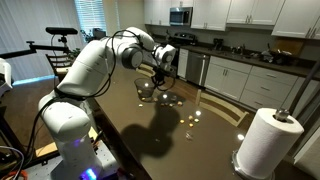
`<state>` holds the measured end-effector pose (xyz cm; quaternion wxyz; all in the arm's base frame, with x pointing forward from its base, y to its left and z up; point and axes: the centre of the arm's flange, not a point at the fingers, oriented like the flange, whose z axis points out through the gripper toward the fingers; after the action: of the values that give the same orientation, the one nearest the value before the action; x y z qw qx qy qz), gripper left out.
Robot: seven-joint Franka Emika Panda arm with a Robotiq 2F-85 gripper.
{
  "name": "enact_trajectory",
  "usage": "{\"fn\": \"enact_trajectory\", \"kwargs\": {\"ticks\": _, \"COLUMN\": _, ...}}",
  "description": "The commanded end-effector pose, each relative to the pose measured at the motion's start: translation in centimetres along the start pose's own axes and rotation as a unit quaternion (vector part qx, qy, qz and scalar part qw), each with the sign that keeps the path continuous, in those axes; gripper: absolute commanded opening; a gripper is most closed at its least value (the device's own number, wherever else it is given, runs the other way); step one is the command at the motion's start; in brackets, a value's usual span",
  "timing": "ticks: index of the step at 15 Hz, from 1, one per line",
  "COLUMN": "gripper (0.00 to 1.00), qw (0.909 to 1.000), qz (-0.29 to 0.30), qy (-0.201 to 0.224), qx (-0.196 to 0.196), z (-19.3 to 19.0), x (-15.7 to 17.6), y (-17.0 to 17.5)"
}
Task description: Move the black basket to the left
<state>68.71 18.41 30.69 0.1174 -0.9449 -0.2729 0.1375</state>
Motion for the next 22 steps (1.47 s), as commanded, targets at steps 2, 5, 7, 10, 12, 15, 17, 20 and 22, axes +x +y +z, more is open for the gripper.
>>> {"fn": "enact_trajectory", "kwargs": {"ticks": 2, "gripper": 0.03, "qw": 0.9995, "qz": 0.031, "qy": 0.008, "qx": 0.005, "z": -0.1, "x": 2.2, "y": -0.9}}
{"fn": "enact_trajectory", "kwargs": {"ticks": 5, "gripper": 0.03, "qw": 0.9987, "qz": 0.049, "qy": 0.015, "qx": 0.004, "z": -0.3, "x": 3.1, "y": -1.9}}
{"fn": "enact_trajectory", "kwargs": {"ticks": 7, "gripper": 0.03, "qw": 0.9972, "qz": 0.066, "qy": 0.034, "qx": 0.001, "z": -0.5, "x": 3.3, "y": -2.1}}
{"fn": "enact_trajectory", "kwargs": {"ticks": 10, "gripper": 0.03, "qw": 0.9938, "qz": 0.095, "qy": 0.057, "qx": 0.004, "z": -1.1, "x": 3.6, "y": -1.7}}
{"fn": "enact_trajectory", "kwargs": {"ticks": 12, "gripper": 0.03, "qw": 0.9912, "qz": 0.114, "qy": 0.068, "qx": 0.008, "z": -1.4, "x": 3.6, "y": -1.0}}
{"fn": "enact_trajectory", "kwargs": {"ticks": 15, "gripper": 0.03, "qw": 0.9881, "qz": 0.138, "qy": 0.068, "qx": 0.009, "z": -1.3, "x": 3.9, "y": 0.1}}
{"fn": "enact_trajectory", "kwargs": {"ticks": 17, "gripper": 0.03, "qw": 0.9868, "qz": 0.149, "qy": 0.063, "qx": 0.006, "z": -0.8, "x": 4.1, "y": 0.8}}
{"fn": "enact_trajectory", "kwargs": {"ticks": 20, "gripper": 0.03, "qw": 0.9852, "qz": 0.161, "qy": 0.059, "qx": 0.003, "z": 0.0, "x": 4.3, "y": 1.5}}
{"fn": "enact_trajectory", "kwargs": {"ticks": 22, "gripper": 0.03, "qw": 0.9845, "qz": 0.166, "qy": 0.057, "qx": 0.004, "z": 0.5, "x": 4.4, "y": 1.9}}
